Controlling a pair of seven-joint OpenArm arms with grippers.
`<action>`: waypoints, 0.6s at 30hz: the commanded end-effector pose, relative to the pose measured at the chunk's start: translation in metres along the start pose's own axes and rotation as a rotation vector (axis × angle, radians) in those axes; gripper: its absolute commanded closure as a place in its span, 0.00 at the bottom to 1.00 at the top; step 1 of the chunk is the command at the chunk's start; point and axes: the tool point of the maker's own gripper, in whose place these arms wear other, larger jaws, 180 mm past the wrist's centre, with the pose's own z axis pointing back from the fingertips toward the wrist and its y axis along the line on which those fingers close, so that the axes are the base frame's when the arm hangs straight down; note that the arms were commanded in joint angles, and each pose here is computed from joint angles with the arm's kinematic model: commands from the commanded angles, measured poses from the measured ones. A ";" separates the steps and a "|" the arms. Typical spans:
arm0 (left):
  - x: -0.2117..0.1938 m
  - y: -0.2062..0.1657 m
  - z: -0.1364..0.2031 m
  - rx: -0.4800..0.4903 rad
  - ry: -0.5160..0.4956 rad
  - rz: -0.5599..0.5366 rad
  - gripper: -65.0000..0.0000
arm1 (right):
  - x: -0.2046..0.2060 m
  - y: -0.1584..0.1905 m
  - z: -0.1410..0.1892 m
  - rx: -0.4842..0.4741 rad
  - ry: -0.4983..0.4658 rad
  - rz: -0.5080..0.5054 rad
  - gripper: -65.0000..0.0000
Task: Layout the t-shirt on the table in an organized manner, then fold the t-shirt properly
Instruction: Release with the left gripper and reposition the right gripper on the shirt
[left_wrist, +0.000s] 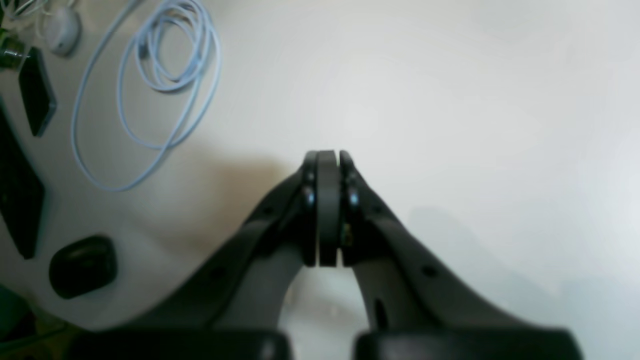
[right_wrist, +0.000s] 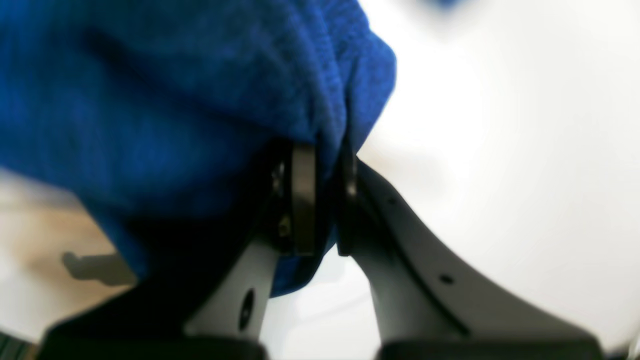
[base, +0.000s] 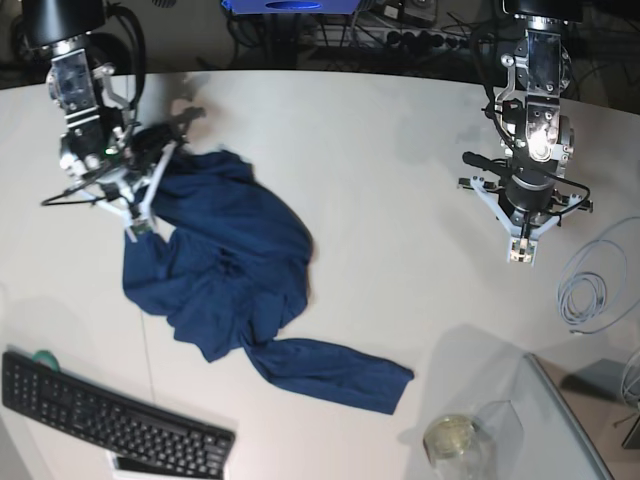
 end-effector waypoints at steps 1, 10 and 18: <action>0.005 0.008 -0.002 0.022 -0.020 -0.002 1.00 | 0.009 -0.027 0.005 -0.054 -0.034 -0.046 0.99; -0.051 0.054 -0.008 0.097 0.116 -0.054 1.00 | 0.045 -0.082 0.058 -0.172 -0.164 -0.183 0.60; -0.074 0.093 0.001 0.184 0.161 0.002 1.00 | 0.156 -0.002 0.062 0.016 -0.367 0.007 0.27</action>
